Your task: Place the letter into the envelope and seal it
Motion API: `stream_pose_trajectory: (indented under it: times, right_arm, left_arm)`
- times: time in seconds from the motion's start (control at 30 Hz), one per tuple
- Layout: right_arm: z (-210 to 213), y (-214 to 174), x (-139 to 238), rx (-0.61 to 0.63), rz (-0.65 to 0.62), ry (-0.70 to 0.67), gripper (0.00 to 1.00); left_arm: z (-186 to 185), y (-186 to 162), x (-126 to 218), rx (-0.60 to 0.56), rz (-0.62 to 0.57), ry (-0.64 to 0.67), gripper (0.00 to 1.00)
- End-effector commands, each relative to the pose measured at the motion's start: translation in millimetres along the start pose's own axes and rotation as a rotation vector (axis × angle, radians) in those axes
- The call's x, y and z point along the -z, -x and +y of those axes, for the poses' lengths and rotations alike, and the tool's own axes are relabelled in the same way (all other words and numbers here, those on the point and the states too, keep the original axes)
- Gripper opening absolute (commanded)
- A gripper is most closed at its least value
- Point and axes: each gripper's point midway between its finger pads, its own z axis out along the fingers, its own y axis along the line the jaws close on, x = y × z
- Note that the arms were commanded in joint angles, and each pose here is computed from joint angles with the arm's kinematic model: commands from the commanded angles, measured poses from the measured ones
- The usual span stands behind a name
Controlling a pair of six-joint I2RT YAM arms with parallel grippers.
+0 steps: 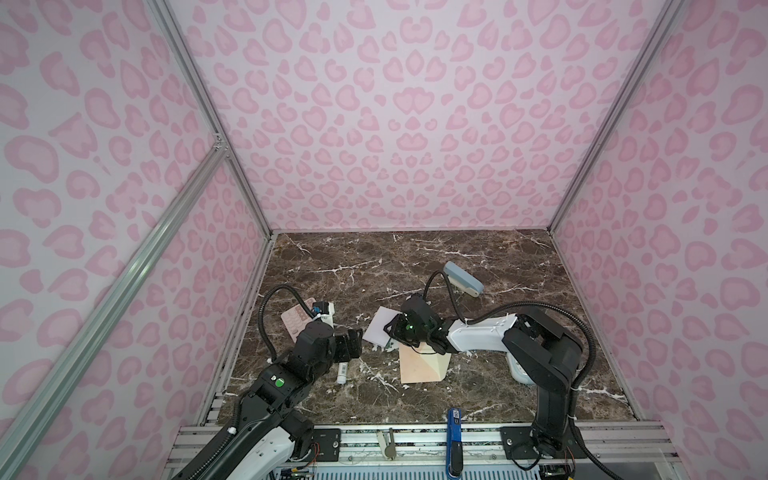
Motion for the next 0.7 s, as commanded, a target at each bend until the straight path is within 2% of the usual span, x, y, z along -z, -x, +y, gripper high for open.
stream_pose_trajectory:
  times: [0.0, 0.67]
  right_arm:
    - [4.9, 3.2, -2.7, -0.005, -0.013, 0.026, 0.33]
    - [9.2, 4.4, -2.9, -0.007, -0.025, 0.061, 0.06]
  left_arm:
    - [-3.0, 2.5, -0.8, 0.010, -0.010, -0.015, 0.90]
    - [-3.0, -0.1, -3.2, 0.014, -0.004, -0.020, 0.90]
